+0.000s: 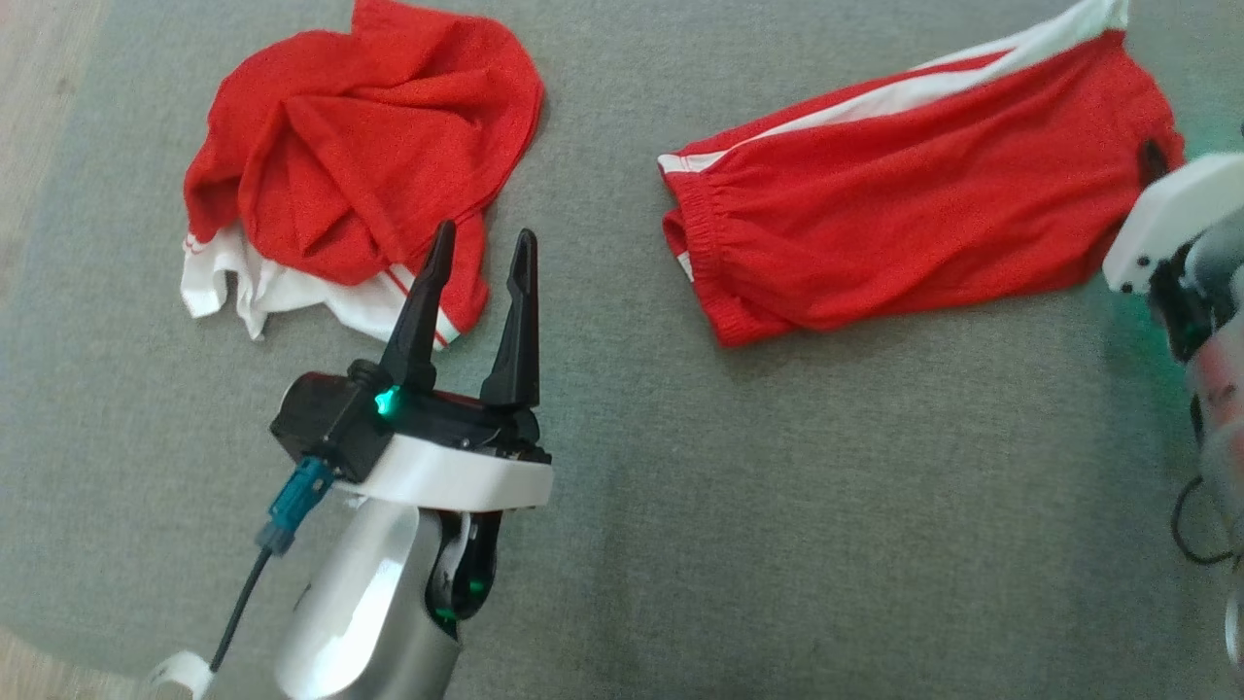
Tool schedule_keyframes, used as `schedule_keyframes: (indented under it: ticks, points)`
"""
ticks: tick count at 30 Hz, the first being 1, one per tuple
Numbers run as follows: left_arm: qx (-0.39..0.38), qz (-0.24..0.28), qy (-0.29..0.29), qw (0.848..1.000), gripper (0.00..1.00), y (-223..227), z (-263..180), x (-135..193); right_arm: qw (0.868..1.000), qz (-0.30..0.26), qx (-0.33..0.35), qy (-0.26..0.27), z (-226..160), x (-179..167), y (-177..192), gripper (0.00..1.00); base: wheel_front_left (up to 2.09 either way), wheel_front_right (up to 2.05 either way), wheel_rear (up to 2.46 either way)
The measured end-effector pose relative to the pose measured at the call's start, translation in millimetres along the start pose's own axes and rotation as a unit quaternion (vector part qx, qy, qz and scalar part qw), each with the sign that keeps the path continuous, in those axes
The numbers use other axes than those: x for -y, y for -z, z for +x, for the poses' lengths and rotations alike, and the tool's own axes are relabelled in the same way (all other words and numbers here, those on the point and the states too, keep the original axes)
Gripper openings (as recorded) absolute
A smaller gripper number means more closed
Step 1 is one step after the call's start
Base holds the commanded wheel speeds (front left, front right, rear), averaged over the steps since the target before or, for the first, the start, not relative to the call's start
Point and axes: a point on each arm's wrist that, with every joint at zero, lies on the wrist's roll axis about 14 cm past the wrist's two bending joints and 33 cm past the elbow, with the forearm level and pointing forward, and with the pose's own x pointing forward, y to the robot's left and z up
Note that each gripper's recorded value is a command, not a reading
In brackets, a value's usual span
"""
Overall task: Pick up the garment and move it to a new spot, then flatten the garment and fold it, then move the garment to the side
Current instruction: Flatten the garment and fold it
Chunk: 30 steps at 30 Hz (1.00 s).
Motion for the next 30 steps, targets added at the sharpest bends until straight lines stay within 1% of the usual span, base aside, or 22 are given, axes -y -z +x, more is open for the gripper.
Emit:
schedule_keyframes:
  ticks: [9, 17, 20, 23, 30]
  points:
    - [0.009, -0.001, 0.011, 1.000, 1.00, -6.2, -11.1, 12.1, 0.997, 0.057, 0.043, 0.022, -38.8, 18.3, 6.7, 0.00, 0.00, 0.00, 0.00]
    - [0.021, -0.006, 0.032, 0.999, 1.00, -14.0, -11.9, 28.8, 0.986, 0.110, 0.101, 0.068, -79.9, 57.1, 8.7, 0.00, 0.00, 0.00, 0.00]
    - [0.024, -0.002, 0.045, 0.999, 1.00, -15.4, -11.6, 37.1, 0.982, 0.118, 0.119, 0.082, -93.0, 68.9, 12.5, 0.00, 0.00, 0.00, 0.00]
    - [0.030, 0.000, 0.045, 0.999, 1.00, -19.6, -11.9, 37.3, 0.980, 0.123, 0.130, 0.091, -104.4, 75.8, 21.7, 0.00, 0.00, 0.00, 0.00]
    - [0.027, -0.003, 0.048, 0.998, 1.00, -17.4, -16.1, 40.7, 0.973, 0.150, 0.141, 0.107, -117.8, 84.9, 39.0, 0.00, 0.00, 0.00, 0.00]
